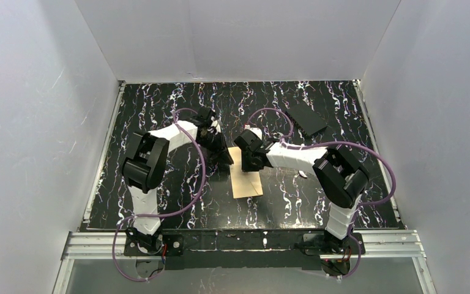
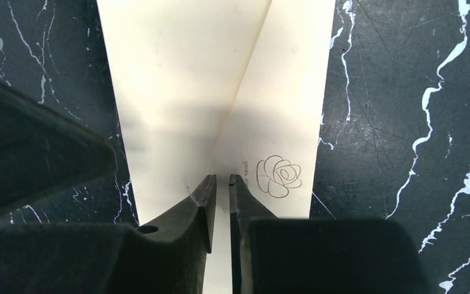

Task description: Place the letter into the envelope and seal it

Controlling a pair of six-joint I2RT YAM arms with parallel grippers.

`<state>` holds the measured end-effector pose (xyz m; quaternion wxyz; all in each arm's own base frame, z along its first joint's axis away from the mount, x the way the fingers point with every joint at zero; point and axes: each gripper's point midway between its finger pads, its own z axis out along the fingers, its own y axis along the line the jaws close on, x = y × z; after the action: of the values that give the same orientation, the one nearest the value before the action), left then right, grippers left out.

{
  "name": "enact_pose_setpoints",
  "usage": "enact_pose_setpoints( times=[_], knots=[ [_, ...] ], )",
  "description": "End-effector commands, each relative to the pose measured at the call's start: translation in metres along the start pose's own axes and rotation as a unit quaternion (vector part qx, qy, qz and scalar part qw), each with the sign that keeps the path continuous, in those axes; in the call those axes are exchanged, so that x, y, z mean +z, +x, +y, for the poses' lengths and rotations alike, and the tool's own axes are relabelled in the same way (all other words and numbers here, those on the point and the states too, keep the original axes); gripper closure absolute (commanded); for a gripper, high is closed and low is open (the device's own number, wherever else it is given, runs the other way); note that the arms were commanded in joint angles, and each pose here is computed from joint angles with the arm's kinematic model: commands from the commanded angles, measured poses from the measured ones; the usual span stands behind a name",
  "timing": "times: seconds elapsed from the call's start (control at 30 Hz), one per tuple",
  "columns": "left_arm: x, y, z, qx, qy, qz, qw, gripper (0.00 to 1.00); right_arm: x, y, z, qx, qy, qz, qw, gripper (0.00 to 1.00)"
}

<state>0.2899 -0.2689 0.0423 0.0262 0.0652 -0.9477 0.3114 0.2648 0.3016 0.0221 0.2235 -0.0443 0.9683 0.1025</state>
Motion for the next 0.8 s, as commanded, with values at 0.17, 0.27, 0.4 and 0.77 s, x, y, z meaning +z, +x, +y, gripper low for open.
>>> enact_pose_setpoints(
  times=[0.17,0.27,0.4,0.77],
  knots=[
    [0.032,-0.037,-0.020,0.014,0.059,-0.032,0.998,0.99,0.031,0.087,-0.081,-0.102,0.136,0.082,0.982,0.77],
    [0.045,-0.041,-0.006,0.003,0.038,-0.035,0.999,1.00,0.031,0.093,-0.084,-0.113,0.140,0.079,0.980,0.76],
    [0.053,-0.035,0.018,-0.028,-0.007,-0.032,0.999,1.00,0.027,0.103,-0.082,-0.121,0.132,0.090,0.980,0.86],
    [0.061,-0.030,0.046,-0.094,-0.065,-0.043,0.993,1.00,0.008,0.145,-0.089,-0.190,0.116,0.131,0.966,0.92]
  ],
)
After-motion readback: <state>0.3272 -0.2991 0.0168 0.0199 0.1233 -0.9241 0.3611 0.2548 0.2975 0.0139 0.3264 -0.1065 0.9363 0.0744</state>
